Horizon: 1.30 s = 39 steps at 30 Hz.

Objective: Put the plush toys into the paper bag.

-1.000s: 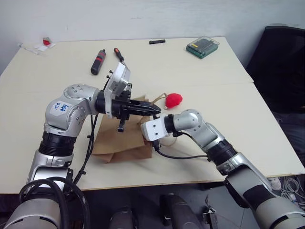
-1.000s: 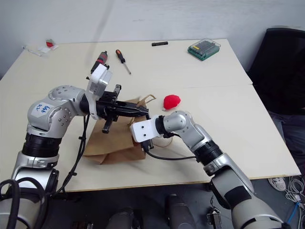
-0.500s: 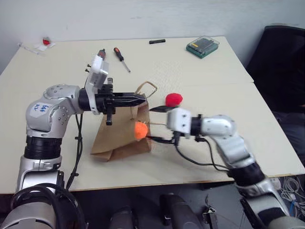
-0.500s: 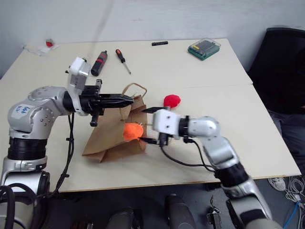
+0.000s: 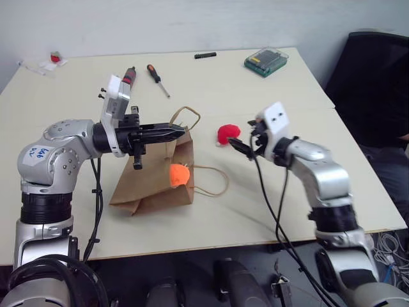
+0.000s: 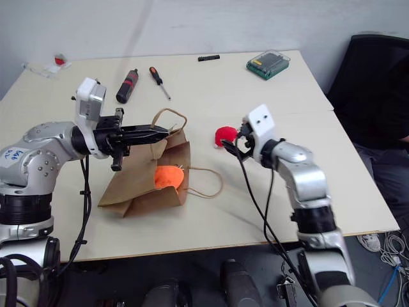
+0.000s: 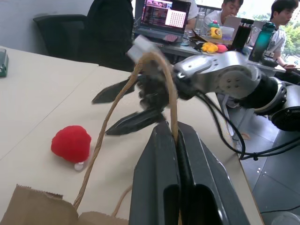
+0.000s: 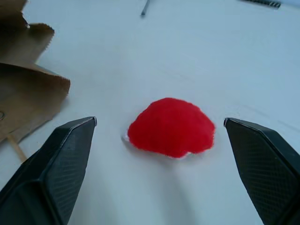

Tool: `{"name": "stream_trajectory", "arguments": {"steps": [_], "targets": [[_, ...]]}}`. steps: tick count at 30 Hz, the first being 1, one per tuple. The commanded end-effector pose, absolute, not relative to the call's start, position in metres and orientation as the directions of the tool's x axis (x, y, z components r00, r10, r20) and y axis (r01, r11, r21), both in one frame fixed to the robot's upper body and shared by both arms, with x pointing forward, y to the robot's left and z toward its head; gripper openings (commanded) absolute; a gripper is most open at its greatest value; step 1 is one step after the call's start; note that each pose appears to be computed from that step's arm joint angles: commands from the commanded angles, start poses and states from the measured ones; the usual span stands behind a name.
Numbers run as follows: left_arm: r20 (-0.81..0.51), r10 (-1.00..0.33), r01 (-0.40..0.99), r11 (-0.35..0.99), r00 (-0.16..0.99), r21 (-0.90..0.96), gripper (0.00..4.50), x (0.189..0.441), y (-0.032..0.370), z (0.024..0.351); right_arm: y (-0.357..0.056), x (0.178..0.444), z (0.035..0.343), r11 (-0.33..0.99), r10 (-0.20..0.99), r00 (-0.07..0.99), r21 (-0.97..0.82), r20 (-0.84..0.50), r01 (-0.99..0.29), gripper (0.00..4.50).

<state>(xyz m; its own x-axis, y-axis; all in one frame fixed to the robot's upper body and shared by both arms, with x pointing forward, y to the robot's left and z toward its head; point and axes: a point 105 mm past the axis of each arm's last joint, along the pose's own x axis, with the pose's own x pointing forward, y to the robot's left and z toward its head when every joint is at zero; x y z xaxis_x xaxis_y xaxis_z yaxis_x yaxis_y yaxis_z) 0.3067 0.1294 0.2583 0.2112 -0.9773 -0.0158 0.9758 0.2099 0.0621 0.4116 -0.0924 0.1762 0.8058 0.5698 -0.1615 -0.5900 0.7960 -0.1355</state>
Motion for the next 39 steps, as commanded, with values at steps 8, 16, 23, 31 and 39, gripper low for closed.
{"name": "stream_trajectory", "arguments": {"steps": [8,16,23,31,39], "targets": [[0.017,-0.973,0.967,0.229,0.228,0.111,0.0,0.302,0.135,0.27,-0.078,0.456,0.159,0.862,0.481,0.855,-0.075,-0.193,-0.502,2.53],[0.015,-0.976,0.97,0.217,0.216,0.115,0.0,0.301,0.131,0.27,-0.076,0.441,0.176,0.787,0.597,0.795,-0.108,-0.11,-0.607,0.3],[0.001,-0.991,0.985,0.13,0.131,0.116,0.0,0.301,0.115,0.268,-0.025,0.341,0.203,0.338,0.935,0.341,-0.046,-0.095,-0.94,0.04],[-0.013,-0.998,0.987,0.065,0.067,0.146,0.0,0.31,0.095,0.265,0.033,0.322,0.198,0.181,0.973,0.188,-0.062,-0.137,-0.982,0.04],[0.021,-0.997,0.981,0.072,0.07,0.178,0.0,0.32,0.082,0.272,0.05,0.308,0.175,0.055,0.968,0.067,-0.054,-0.243,-0.997,0.04]]}}
